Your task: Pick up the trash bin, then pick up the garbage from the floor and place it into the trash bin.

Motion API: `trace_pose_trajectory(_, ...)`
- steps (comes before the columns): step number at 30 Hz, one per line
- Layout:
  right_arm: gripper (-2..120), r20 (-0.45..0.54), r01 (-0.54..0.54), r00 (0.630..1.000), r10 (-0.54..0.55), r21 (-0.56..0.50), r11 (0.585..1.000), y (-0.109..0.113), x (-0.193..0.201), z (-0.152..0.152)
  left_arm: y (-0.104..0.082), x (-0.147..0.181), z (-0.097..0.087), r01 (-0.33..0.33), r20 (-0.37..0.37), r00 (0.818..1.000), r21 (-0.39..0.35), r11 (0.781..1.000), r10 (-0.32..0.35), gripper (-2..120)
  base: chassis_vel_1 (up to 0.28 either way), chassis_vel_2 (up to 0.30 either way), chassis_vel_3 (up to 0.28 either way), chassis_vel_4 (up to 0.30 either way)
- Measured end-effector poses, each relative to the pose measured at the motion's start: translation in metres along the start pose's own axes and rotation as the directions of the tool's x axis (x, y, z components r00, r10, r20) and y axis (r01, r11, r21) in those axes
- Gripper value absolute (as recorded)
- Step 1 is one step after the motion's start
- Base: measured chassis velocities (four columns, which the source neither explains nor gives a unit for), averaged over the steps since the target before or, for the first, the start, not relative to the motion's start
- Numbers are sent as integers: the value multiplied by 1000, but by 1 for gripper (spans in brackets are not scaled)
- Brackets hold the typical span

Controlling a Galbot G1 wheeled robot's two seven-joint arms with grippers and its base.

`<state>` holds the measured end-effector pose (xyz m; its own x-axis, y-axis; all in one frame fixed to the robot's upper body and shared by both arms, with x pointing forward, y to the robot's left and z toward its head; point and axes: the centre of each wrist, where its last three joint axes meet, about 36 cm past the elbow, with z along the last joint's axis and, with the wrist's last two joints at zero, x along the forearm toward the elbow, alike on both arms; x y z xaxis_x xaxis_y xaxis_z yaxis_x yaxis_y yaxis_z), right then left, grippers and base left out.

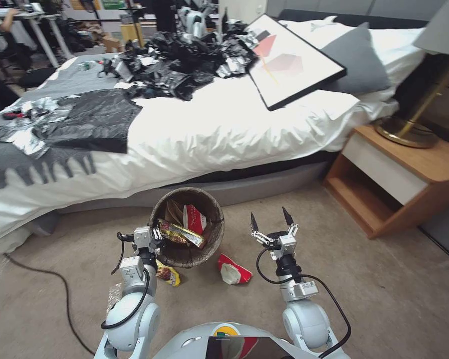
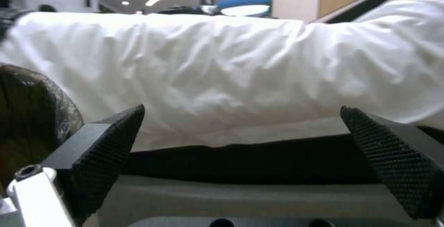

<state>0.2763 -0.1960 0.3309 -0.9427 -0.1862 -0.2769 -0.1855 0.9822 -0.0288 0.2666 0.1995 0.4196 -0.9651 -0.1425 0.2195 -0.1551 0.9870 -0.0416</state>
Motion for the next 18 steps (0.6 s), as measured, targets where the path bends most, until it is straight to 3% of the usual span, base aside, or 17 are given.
trace_pose_trajectory(18,100,-1,10,1000,-10,4,1000,0,0,1,0,-2,5,-5,10,1000,-11,1000,6,2,121,115,124,118)
